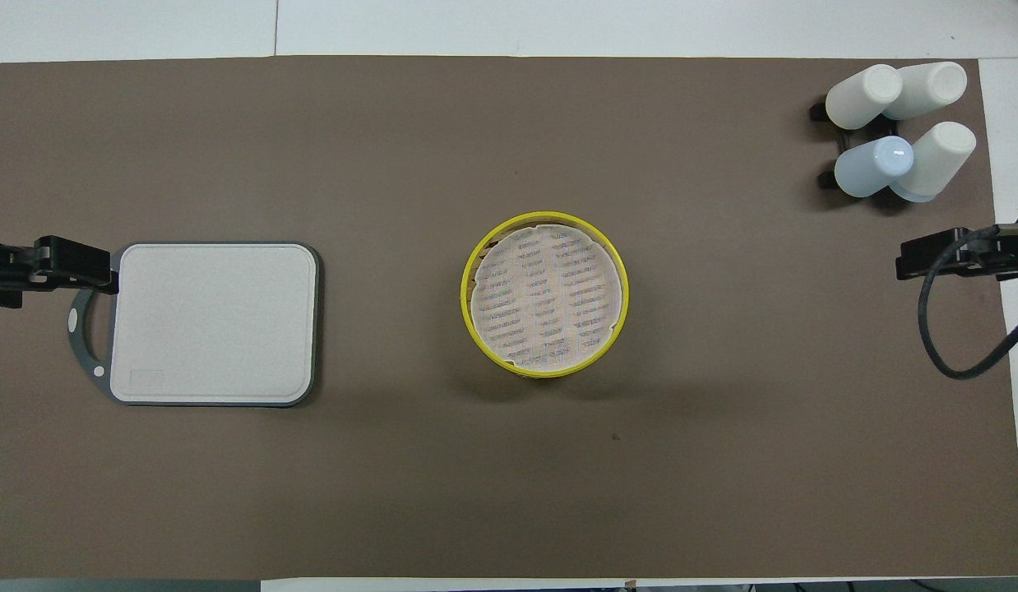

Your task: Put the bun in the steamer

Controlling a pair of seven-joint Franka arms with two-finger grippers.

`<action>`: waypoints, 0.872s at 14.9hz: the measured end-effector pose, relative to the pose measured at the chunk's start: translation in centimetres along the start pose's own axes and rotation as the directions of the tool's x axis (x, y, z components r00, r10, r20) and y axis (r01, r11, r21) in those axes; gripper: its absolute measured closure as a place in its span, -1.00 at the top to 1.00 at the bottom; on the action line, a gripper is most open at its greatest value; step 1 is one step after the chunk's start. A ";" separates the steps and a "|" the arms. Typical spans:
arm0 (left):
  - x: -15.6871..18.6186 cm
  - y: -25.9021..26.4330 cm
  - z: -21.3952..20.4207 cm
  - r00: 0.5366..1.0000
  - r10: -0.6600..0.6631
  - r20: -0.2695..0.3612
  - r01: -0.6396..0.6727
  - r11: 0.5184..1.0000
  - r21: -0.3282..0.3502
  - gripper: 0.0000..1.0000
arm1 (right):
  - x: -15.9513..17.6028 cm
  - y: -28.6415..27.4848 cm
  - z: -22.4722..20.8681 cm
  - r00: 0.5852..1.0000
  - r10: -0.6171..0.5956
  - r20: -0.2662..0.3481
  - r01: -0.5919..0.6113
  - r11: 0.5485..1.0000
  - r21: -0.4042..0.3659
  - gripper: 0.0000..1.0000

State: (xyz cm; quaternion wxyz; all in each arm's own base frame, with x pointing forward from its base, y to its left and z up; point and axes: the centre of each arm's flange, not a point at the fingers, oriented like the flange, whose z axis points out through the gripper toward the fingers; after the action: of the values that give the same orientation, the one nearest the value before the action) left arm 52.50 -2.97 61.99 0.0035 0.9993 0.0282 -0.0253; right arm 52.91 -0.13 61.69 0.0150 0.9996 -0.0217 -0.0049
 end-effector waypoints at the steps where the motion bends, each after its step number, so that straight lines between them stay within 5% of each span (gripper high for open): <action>1: 0.0 0.0 0.0 1.000 0.000 0.000 0.000 1.000 0.000 1.00 | 0.2 -0.1 0.2 1.000 -0.007 0.003 0.007 1.000 -0.017 1.00; 8: 0.0 0.0 0.0 1.000 0.000 0.000 0.000 1.000 0.000 1.00 | 1.6 2.6 1.3 0.999 0.040 0.034 -0.040 0.999 -0.013 1.00; 13: 0.0 0.0 0.0 1.000 0.000 0.000 0.000 1.000 0.000 1.00 | 1.9 2.9 0.5 0.999 0.046 -0.008 -0.046 0.999 -0.008 1.00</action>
State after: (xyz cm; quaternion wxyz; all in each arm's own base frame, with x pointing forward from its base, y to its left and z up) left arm 52.50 -2.97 61.99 0.0035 0.9993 0.0282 -0.0253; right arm 54.72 -3.15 61.22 0.0194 0.9988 -0.0447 -0.0009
